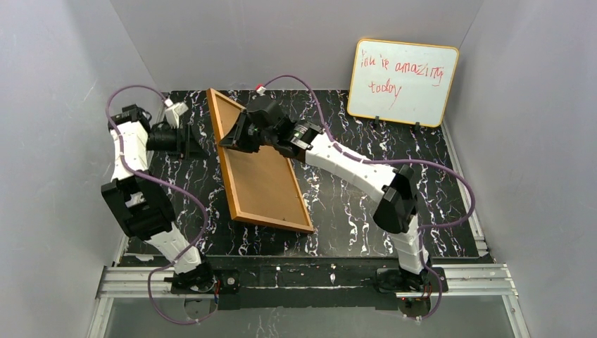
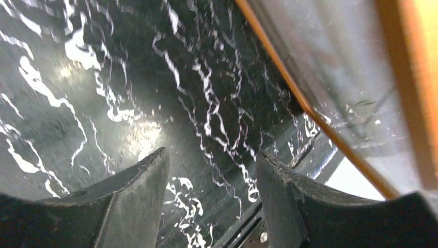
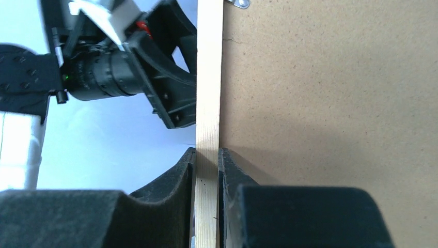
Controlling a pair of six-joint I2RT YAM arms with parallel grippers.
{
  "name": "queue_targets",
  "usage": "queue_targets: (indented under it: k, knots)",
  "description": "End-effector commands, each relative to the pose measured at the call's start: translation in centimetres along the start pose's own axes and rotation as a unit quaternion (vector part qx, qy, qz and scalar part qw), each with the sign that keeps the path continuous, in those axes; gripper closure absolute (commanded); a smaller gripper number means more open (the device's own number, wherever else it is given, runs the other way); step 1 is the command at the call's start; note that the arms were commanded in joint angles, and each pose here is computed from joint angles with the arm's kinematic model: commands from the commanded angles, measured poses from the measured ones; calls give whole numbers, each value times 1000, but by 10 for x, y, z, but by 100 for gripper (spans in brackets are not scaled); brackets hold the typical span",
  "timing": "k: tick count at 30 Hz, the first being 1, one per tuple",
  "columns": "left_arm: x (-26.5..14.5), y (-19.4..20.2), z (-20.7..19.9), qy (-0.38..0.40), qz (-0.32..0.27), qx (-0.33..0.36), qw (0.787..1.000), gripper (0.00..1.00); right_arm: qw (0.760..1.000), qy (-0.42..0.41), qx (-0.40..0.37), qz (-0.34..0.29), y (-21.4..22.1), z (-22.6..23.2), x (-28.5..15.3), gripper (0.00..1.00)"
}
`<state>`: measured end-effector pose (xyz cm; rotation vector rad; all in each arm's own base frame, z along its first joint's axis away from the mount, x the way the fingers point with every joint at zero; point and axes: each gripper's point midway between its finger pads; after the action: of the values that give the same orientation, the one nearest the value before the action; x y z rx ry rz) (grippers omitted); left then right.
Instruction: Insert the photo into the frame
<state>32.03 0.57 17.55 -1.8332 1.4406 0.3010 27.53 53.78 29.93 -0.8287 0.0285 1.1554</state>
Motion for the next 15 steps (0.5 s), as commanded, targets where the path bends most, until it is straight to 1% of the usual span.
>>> queue_targets:
  k: [1,4,8,12,13,15]
  knots:
    - [-8,-44,-70,4,-70,42,997,41,986,-142,67,-56,-55,53,-46,99]
    - [0,-61,-90,-12,-86,74,993,41,985,-141,80,-55,-64,40,-55,99]
    - [23,-70,-100,-27,-76,90,993,42,979,-159,115,-47,-67,21,-64,99]
    - [44,-80,-115,-36,-75,112,990,42,980,-152,120,-42,-69,7,-73,99]
    - [47,-82,-119,-38,-75,118,989,42,981,-149,120,-43,-70,4,-75,97]
    - [60,-84,-130,-38,-66,132,988,42,982,-141,119,-44,-72,-4,-81,80]
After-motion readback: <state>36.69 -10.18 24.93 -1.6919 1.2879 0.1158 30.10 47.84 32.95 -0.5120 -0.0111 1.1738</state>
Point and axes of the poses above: each gripper's point midway between its finger pads, its own x axis out along the fingers, its own z axis along the line the jaws close on, y = z × x, and after that the axes turned 10 degrees about -x, right-handed
